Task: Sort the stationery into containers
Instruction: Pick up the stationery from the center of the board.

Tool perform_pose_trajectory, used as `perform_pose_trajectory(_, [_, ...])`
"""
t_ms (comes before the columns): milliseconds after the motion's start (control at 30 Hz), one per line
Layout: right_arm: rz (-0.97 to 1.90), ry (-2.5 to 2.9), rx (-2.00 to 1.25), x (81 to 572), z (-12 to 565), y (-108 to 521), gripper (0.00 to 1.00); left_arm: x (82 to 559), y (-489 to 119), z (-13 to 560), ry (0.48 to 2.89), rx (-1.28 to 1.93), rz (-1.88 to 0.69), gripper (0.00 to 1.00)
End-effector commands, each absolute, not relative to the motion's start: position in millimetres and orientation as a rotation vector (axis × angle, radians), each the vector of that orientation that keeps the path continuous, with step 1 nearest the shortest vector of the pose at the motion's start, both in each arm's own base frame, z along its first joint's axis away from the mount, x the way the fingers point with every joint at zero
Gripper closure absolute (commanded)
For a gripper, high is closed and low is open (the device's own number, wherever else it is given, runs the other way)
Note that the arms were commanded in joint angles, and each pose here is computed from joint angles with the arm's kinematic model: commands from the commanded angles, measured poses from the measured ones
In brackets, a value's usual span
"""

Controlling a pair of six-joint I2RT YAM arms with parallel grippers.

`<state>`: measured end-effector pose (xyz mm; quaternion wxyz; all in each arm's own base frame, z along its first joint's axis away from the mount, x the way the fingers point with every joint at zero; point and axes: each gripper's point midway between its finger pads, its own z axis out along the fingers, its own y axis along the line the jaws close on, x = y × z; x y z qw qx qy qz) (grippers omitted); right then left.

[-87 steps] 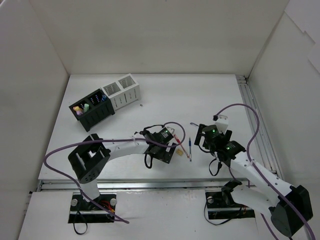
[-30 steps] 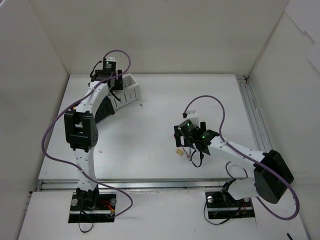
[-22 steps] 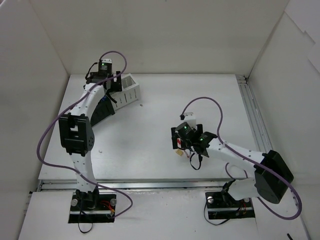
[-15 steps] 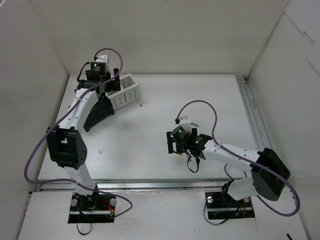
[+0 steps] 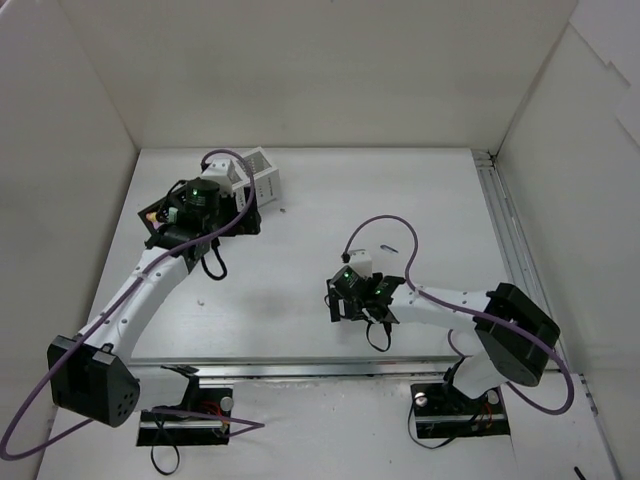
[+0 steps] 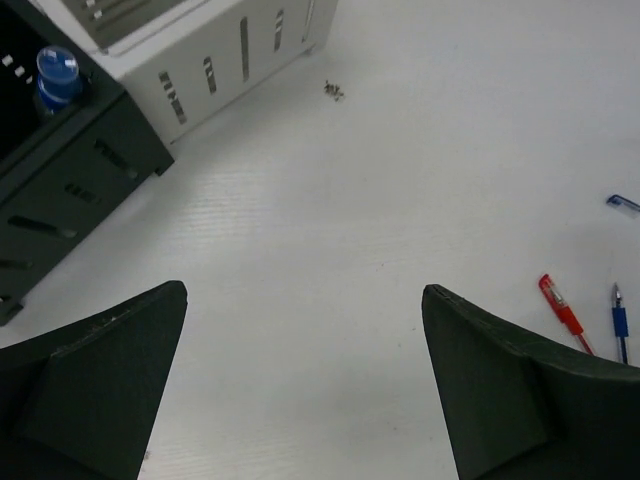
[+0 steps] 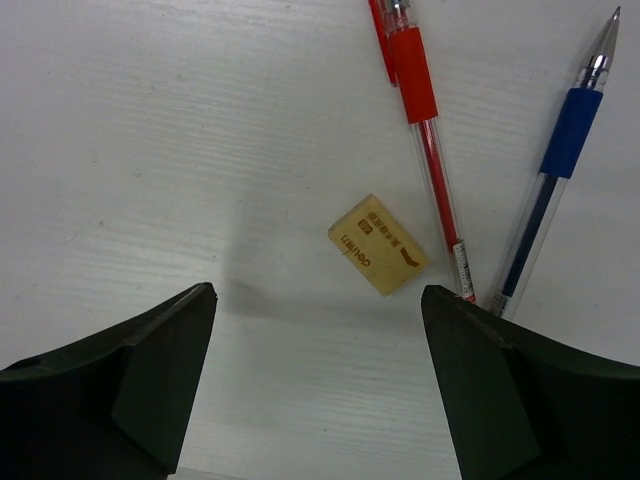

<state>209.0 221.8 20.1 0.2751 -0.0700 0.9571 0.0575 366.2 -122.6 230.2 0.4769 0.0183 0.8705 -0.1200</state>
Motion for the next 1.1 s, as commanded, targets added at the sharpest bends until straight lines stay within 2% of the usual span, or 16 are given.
perform_pose_trajectory(0, [0.11,2.559,-0.049,216,12,216,0.19,364,-121,249,2.04,-0.033,-0.324,0.0])
perform_pose_trajectory(133, [0.056,2.547,0.031,222,5,211,0.25,359,-122,245,2.051,-0.036,-0.324,0.0])
perform_pose_trajectory(267, [0.037,2.504,0.125,232,9,210,0.41,356,-128,247,2.053,-0.022,-0.308,0.0])
perform_pose_trajectory(500, [-0.009,2.482,0.233,240,5,200,0.42,349,-134,250,2.046,0.001,-0.294,0.0])
perform_pose_trajectory(533, [-0.018,2.488,0.221,240,3,200,0.47,349,-133,249,2.048,-0.001,-0.29,0.0])
perform_pose_trajectory(633, [0.009,2.502,0.186,239,6,207,0.73,345,-132,251,2.051,-0.002,-0.275,0.0])
perform_pose_trajectory(733, [0.045,2.486,0.126,237,17,214,0.81,343,-134,254,2.041,0.009,-0.293,0.0])
perform_pose_trajectory(800, [0.084,2.469,0.086,235,27,220,0.83,339,-141,258,2.034,0.041,-0.34,0.0])
perform_pose_trajectory(967, [0.187,2.308,-0.24,238,71,243,0.87,327,-176,257,2.027,0.219,-0.537,0.0])
perform_pose_trajectory(1067, [0.378,2.101,-0.453,237,111,276,0.87,317,-197,248,2.058,0.301,-0.674,0.0])
